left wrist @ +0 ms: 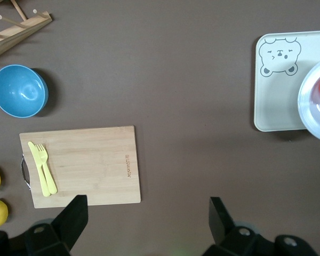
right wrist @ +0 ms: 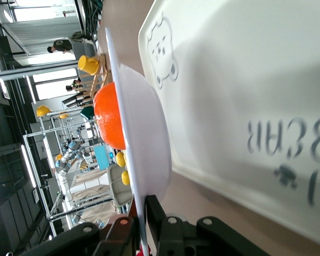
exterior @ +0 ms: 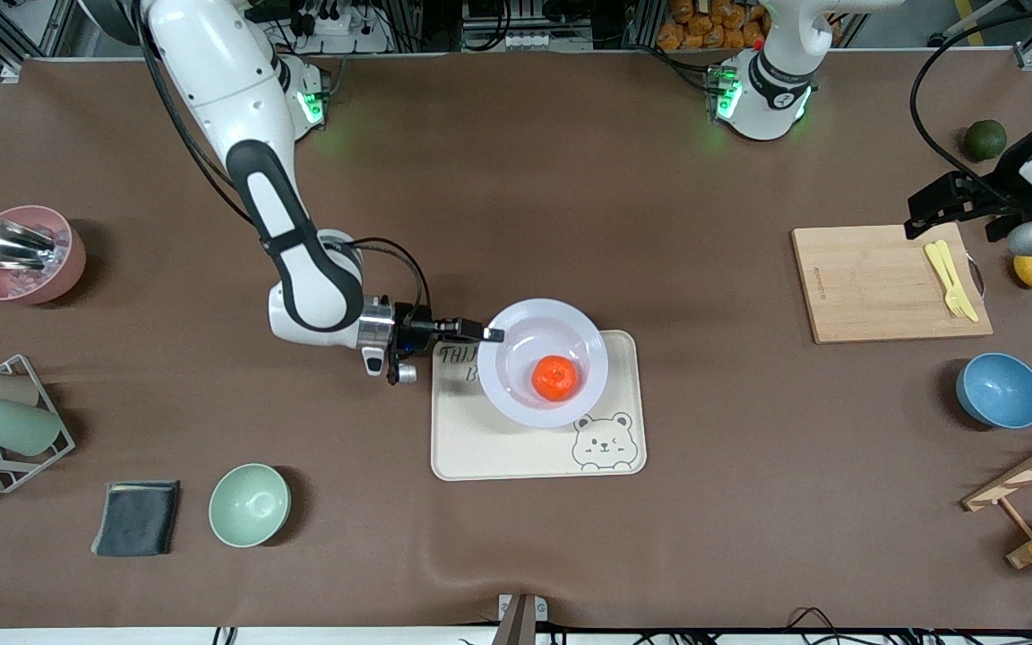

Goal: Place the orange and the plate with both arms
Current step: 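Lift the plate with the right gripper and lower it onto the tray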

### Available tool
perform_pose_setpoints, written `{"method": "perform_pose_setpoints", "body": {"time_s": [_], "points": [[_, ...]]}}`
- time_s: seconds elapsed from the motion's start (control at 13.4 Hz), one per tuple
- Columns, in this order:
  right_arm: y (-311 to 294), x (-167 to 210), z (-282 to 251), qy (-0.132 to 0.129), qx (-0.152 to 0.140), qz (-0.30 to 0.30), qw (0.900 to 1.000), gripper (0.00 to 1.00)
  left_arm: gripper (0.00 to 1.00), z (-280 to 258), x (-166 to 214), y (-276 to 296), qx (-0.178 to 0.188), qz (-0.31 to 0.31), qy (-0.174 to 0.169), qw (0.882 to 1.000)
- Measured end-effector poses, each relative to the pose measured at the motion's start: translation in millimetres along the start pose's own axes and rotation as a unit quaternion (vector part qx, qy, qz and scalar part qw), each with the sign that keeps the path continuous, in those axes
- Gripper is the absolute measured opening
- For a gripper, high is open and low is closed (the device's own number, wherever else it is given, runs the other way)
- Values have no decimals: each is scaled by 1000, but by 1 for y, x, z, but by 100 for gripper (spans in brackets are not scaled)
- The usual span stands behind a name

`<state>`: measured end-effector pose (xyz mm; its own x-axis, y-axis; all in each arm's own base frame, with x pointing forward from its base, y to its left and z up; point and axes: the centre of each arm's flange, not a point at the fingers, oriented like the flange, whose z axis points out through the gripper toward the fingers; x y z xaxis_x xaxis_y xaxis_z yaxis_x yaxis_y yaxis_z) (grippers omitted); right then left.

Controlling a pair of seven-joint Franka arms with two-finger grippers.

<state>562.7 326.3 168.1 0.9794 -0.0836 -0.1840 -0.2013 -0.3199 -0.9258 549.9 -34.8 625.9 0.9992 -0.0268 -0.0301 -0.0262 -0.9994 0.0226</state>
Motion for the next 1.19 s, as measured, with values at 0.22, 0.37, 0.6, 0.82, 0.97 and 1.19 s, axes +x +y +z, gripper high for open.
{"method": "perform_pose_setpoints", "body": {"time_s": [0.22, 0.37, 0.6, 0.82, 0.97, 1.19], "points": [[20, 21, 2, 9, 0, 4, 1000, 9, 100, 7, 3, 0, 0, 0, -7, 1000], [34, 26, 7, 9, -3, 8, 1000, 9, 100, 11, 5, 0, 0, 0, -10, 1000], [43, 29, 11, 8, -5, 10, 1000, 9, 100, 13, 6, 0, 0, 0, -12, 1000], [40, 31, 12, 12, -7, 6, 1000, 15, 100, 14, 7, 1, 0, 0, -14, 1000], [36, 35, 10, 21, -16, -4, 1000, 36, 100, 15, 7, 1, 0, 1, -14, 1000], [28, 46, 0, 13, -51, -43, 998, 69, 100, 16, 8, 1, 0, 1, -15, 1000]]}}
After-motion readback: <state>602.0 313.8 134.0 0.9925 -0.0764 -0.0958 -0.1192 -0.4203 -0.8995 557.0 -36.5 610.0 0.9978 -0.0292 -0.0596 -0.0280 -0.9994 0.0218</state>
